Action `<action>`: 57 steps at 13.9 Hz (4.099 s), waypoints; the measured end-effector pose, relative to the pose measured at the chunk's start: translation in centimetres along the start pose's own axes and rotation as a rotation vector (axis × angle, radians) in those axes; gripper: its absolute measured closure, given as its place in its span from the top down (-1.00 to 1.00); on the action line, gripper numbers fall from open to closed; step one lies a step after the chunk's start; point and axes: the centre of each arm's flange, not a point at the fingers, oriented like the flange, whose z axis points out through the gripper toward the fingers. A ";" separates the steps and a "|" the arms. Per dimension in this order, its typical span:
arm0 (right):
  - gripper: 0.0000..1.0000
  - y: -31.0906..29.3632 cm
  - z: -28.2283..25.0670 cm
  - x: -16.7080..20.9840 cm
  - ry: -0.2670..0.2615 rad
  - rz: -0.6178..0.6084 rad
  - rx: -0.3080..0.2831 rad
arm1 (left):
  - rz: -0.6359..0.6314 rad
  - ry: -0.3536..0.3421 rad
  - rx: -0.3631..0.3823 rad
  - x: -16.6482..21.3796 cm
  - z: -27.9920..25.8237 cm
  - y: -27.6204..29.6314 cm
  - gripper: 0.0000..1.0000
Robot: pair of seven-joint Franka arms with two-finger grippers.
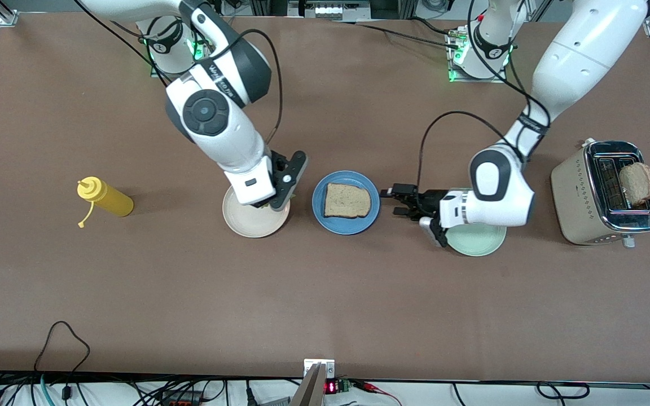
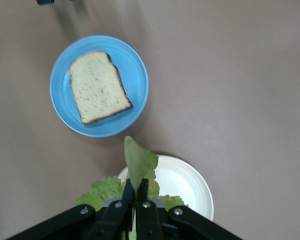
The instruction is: Make sandwich in blue plate with both arms
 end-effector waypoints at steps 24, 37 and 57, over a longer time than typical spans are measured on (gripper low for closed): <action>-0.10 -7.0 16.7 8.6 0.140 -0.079 -0.037 | -0.421 -0.020 0.957 -2.5 -34.5 22.8 1.00; 1.00 4.7 -3.9 1.2 0.047 0.330 -0.178 | -0.408 0.045 0.891 -6.4 -34.7 23.7 1.00; 1.00 18.4 -24.2 -42.5 0.364 0.109 0.128 | -0.414 0.031 0.888 -6.6 -34.7 23.6 1.00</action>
